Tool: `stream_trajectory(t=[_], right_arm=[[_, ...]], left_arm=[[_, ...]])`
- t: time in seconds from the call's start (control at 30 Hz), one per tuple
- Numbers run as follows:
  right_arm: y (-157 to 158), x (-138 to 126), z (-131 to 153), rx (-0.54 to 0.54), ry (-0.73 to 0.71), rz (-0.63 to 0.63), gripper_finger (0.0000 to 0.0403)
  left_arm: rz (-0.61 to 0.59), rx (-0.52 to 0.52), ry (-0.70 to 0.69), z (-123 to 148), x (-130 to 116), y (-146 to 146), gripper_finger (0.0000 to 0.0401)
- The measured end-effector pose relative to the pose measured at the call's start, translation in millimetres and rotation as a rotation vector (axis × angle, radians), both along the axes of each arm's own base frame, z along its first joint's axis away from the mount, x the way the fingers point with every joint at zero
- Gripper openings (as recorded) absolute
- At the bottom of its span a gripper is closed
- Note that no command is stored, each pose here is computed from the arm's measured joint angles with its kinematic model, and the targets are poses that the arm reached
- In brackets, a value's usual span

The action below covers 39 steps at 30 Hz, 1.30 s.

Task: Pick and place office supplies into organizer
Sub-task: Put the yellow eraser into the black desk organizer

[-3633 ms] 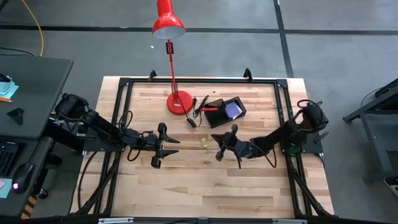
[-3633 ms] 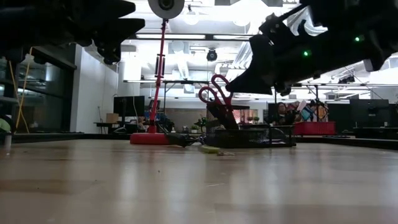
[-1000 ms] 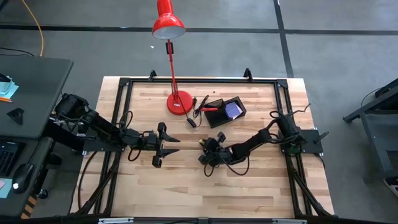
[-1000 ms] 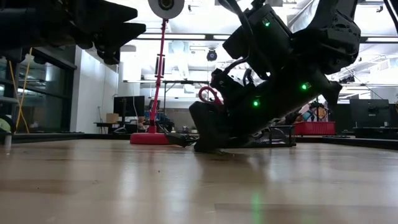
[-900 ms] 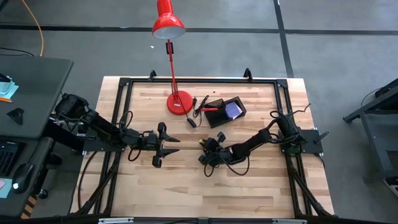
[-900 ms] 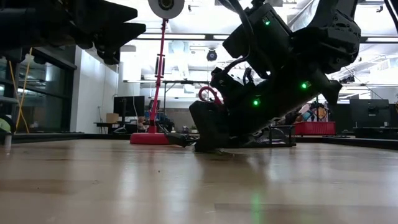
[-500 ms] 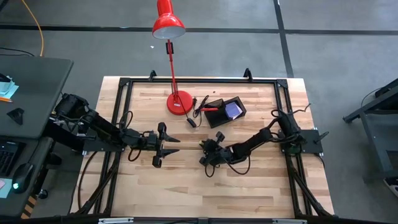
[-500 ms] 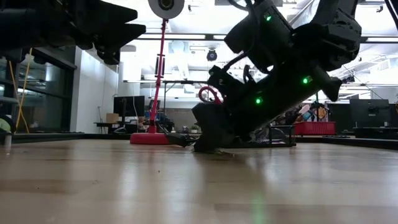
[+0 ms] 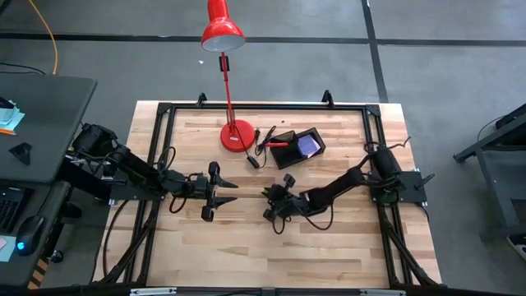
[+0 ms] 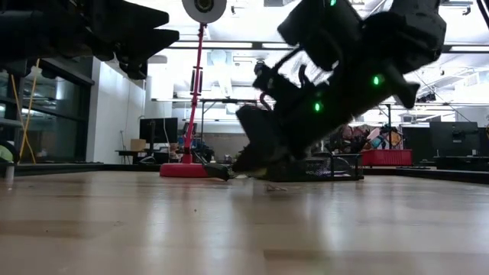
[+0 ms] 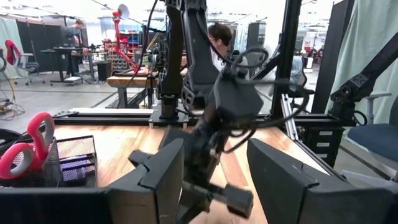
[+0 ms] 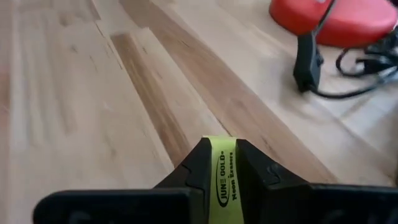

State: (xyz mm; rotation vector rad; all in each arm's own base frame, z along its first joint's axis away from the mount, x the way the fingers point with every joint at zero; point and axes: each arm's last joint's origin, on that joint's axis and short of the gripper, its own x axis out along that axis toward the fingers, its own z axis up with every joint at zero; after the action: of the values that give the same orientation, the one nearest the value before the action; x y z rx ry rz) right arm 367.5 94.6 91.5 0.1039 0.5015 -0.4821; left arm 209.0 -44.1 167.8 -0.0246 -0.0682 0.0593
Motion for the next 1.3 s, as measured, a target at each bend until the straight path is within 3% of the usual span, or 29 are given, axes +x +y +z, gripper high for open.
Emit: stream_trajectory(t=[0.13,0.4,0.7,1.3], right_arm=[[0,-2,20,0.008,-0.016,0.008,0.0029],[-8,-23,50,0.002,0.101,-0.06,0.0034],[-37,-40,77,0.042,0.189,-0.135,0.0039],[-119,-44,81,0.246,0.317,-0.131,0.0037]], left_arm=[[0.001,0.0,0.0,0,0,0,0.0168],[0.0,0.0,0.001,0,0,0,0.0168],[0.0,0.0,0.0,0,0,0,0.0168],[0.001,0.0,0.0,0,0,0,0.0168]])
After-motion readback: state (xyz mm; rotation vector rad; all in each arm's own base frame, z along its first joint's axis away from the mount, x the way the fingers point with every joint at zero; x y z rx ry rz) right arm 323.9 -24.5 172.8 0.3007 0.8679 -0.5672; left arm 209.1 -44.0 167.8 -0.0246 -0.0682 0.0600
